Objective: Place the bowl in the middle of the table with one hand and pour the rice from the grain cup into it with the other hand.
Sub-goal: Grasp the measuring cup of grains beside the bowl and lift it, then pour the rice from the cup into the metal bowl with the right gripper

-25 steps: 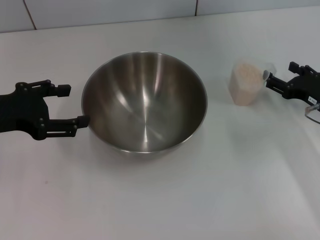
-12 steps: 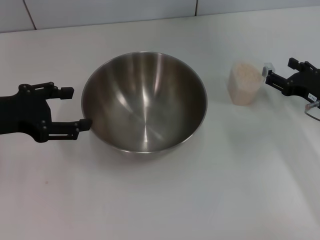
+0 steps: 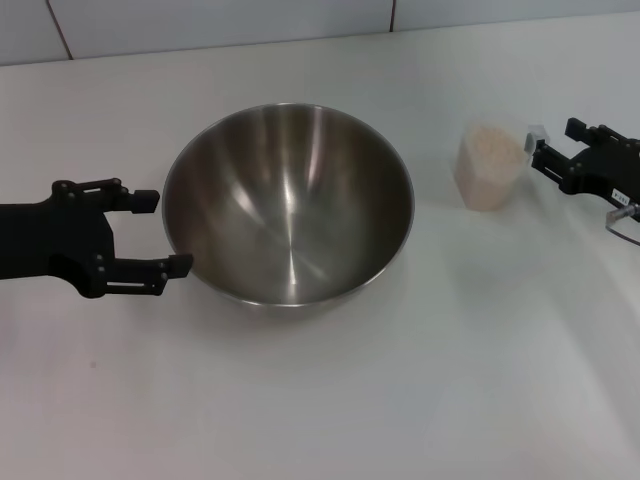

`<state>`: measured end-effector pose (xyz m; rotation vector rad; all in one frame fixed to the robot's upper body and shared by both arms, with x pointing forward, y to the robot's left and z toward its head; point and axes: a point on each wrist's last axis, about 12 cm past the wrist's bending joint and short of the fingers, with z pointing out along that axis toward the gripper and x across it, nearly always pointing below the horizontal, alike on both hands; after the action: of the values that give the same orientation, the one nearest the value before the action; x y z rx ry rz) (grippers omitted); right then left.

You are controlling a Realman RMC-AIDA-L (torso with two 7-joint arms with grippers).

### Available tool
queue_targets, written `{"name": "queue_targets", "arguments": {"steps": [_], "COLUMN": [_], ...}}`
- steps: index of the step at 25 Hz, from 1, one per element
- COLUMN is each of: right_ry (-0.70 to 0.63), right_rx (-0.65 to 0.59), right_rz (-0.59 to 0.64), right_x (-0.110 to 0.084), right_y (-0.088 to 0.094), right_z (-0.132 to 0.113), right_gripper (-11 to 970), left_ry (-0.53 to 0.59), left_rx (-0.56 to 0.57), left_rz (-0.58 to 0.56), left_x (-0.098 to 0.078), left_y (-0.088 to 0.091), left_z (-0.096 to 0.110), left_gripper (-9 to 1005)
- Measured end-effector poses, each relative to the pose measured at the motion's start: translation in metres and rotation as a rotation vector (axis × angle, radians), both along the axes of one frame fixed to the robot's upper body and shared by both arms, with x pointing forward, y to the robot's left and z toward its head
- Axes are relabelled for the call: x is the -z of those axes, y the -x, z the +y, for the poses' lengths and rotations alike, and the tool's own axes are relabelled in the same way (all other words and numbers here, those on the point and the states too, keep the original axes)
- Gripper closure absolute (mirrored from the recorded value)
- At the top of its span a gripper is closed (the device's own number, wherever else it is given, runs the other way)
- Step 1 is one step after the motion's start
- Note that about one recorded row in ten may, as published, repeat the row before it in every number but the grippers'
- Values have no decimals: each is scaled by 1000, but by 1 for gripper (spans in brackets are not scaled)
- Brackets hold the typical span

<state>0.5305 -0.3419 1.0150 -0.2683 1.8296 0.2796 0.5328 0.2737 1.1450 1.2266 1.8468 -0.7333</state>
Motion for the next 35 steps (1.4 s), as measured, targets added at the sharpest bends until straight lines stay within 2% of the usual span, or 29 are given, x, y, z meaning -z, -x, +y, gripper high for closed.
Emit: {"name": "queue_targets", "arguments": {"steps": [1, 6, 8, 13, 21, 26, 27, 28, 29, 32, 33, 34, 35], "right_ry": [5, 9, 13, 12, 17, -57, -57, -29, -29, 38, 91, 91, 134], "right_rx": [-5, -10, -11, -12, -7, -16, -29, -63, -63, -130, -175, -175, -197], "right_rz": [-8, -27, -31, -33, -71, -282, -354, -504, -504, -660, -726, -726, -752], "right_x": [0, 0, 0, 0, -4, -24, -31, -45, -45, -60, -67, -67, -67], "right_y": [0, 2, 2, 1, 1, 15, 17, 20, 20, 11, -2, -2, -7], "right_z": [1, 3, 4, 4, 3, 0, 1, 7, 7, 26, 44, 44, 55], "right_gripper": [161, 322, 558, 791, 892, 944, 945, 946, 947, 945, 943, 941, 940], "left_ry": [-2, -5, -5, -5, -5, -5, -5, -5, -5, -5, -6, -6, -5], "left_rx": [1, 6, 7, 7, 8, 8, 8, 7, 7, 11, 11, 11, 12], "left_rz": [2, 0, 0, -1, -1, -1, -1, -1, -1, -4, -5, -6, -6], "left_x": [0, -1, -1, -2, -2, -2, -2, -2, -2, -3, -3, -3, -3], "left_y": [0, -2, -2, -3, -3, -3, -3, -3, -3, -4, -4, -4, -4], "left_z": [0, -2, -2, -3, -3, -3, -3, -3, -3, -4, -4, -4, -4], "left_gripper": [133, 133, 133, 132, 132, 132, 132, 132, 132, 132, 132, 132, 132]}}
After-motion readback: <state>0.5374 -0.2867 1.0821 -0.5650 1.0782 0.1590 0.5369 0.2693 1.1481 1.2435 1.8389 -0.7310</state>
